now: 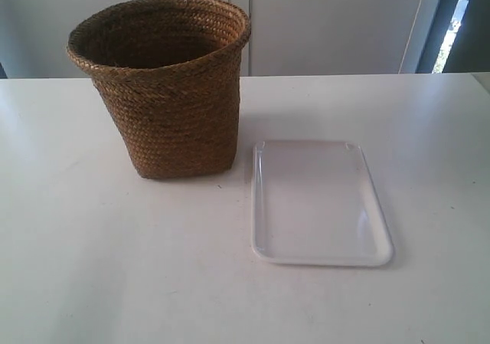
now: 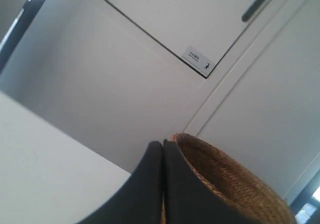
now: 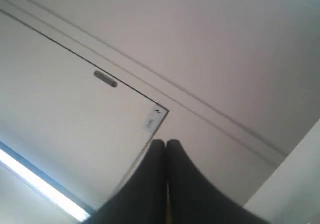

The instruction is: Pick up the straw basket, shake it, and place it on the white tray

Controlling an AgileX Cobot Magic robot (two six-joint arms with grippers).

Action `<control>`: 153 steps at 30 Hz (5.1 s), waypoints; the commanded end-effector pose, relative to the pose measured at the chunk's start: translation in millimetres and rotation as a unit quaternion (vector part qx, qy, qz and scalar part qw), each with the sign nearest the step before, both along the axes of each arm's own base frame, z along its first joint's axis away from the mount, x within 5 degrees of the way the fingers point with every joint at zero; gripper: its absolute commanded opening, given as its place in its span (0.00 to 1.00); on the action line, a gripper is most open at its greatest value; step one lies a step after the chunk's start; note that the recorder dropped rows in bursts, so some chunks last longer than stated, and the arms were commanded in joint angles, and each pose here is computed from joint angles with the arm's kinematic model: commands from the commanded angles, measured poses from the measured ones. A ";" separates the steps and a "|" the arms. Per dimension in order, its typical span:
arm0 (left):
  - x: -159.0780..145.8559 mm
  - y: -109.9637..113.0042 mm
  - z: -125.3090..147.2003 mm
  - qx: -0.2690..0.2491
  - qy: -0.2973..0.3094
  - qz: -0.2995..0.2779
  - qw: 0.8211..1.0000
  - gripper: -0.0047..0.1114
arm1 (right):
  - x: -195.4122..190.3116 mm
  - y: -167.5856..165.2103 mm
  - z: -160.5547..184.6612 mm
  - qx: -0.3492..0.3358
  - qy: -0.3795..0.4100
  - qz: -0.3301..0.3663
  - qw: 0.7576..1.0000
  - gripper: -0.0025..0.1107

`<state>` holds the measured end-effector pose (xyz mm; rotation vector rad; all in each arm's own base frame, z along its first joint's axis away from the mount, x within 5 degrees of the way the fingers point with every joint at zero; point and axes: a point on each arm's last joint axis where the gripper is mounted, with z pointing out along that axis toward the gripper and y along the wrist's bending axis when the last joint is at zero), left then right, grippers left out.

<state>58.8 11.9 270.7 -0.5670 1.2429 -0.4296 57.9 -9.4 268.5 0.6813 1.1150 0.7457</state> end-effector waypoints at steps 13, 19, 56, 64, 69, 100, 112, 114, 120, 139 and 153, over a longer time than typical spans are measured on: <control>76.8 0.2 76.7 0.122 0.129 -0.034 0.984 0.04 | 93.1 4.7 113.7 -0.255 0.109 -0.022 0.960 0.02; 105.6 3.0 85.1 0.173 0.162 -0.036 0.971 0.04 | 143.5 5.8 134.4 -0.333 0.141 -0.019 0.932 0.05; 311.5 5.5 131.0 0.160 0.449 -0.233 0.848 0.51 | 355.9 10.6 109.6 -0.375 0.486 0.164 0.772 0.57; 340.6 6.3 110.7 0.145 0.445 -0.244 0.850 0.52 | 401.5 36.3 86.5 -0.311 0.432 0.257 0.807 0.62; 352.3 6.9 100.1 0.145 0.440 -0.237 0.854 0.52 | 420.5 61.7 86.1 -0.335 0.403 0.272 0.807 0.62; 377.3 -11.2 69.6 0.167 0.433 -0.265 0.845 0.52 | 438.4 134.9 72.2 -0.421 0.393 0.266 0.773 0.66; 385.0 -11.0 61.5 0.159 0.426 -0.263 0.851 0.52 | 444.6 146.3 57.1 -0.409 0.404 0.289 0.766 0.66; 385.3 -12.0 58.7 0.153 0.431 -0.269 0.847 0.52 | 445.3 152.1 52.8 -0.410 0.403 0.294 0.764 0.66; 387.9 -23.6 51.1 0.164 0.434 -0.292 0.836 0.52 | 446.0 159.2 40.3 -0.414 0.417 0.304 0.750 0.66; 397.7 -39.5 35.7 0.178 0.429 -0.304 0.832 0.49 | 451.2 170.5 18.2 -0.415 0.422 0.323 0.739 0.25; 362.8 -50.7 77.2 0.187 0.427 -0.355 0.810 0.04 | 420.4 165.4 66.6 -0.426 0.425 0.330 0.727 0.02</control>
